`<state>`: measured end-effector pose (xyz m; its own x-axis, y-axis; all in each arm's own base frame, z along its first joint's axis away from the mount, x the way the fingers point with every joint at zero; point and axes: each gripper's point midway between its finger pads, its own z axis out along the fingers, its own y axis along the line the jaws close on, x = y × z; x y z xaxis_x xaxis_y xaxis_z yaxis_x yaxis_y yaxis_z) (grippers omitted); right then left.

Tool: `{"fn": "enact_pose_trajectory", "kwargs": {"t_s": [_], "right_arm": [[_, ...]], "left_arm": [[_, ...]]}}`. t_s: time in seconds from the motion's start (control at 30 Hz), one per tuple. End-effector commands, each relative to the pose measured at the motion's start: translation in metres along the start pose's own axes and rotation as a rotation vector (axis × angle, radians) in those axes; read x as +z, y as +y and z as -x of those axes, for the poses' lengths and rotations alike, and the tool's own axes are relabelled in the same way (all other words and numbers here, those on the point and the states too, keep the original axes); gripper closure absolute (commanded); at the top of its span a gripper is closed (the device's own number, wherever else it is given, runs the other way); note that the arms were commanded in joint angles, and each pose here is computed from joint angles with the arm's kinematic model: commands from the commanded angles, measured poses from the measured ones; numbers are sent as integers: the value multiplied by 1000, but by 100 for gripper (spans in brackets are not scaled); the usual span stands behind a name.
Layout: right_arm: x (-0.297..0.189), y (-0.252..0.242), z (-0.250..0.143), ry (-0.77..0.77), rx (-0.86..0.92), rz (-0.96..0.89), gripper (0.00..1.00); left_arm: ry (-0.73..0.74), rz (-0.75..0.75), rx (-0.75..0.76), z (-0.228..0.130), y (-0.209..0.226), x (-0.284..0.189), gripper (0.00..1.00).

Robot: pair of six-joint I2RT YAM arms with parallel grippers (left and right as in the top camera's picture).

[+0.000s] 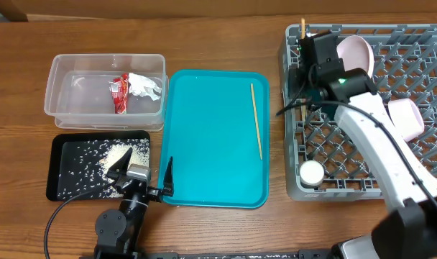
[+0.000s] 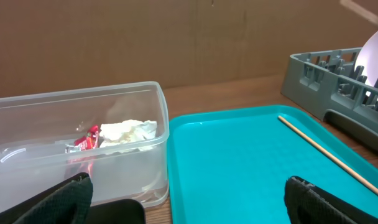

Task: Sort waste into correct bins and load items into the dishwasher
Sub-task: 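Grasp the second chopstick with the right gripper and carry it to the rack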

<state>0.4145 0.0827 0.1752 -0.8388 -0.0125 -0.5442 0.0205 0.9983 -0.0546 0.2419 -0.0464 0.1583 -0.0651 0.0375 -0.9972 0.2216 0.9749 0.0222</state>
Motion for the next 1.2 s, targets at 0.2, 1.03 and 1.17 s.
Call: {"fn": "enact_pose_trajectory", "kwargs": {"t_s": [0.2, 1.03, 1.17], "right_arm": [[19, 6, -22, 85, -65, -31, 72], [111, 117, -102, 265, -151, 85, 72], [115, 122, -117, 325, -150, 116, 82]], "left_arm": [[-6, -9, 14, 0, -1, 0, 0], [-6, -9, 14, 0, -1, 0, 0], [-6, -9, 14, 0, -1, 0, 0]]}}
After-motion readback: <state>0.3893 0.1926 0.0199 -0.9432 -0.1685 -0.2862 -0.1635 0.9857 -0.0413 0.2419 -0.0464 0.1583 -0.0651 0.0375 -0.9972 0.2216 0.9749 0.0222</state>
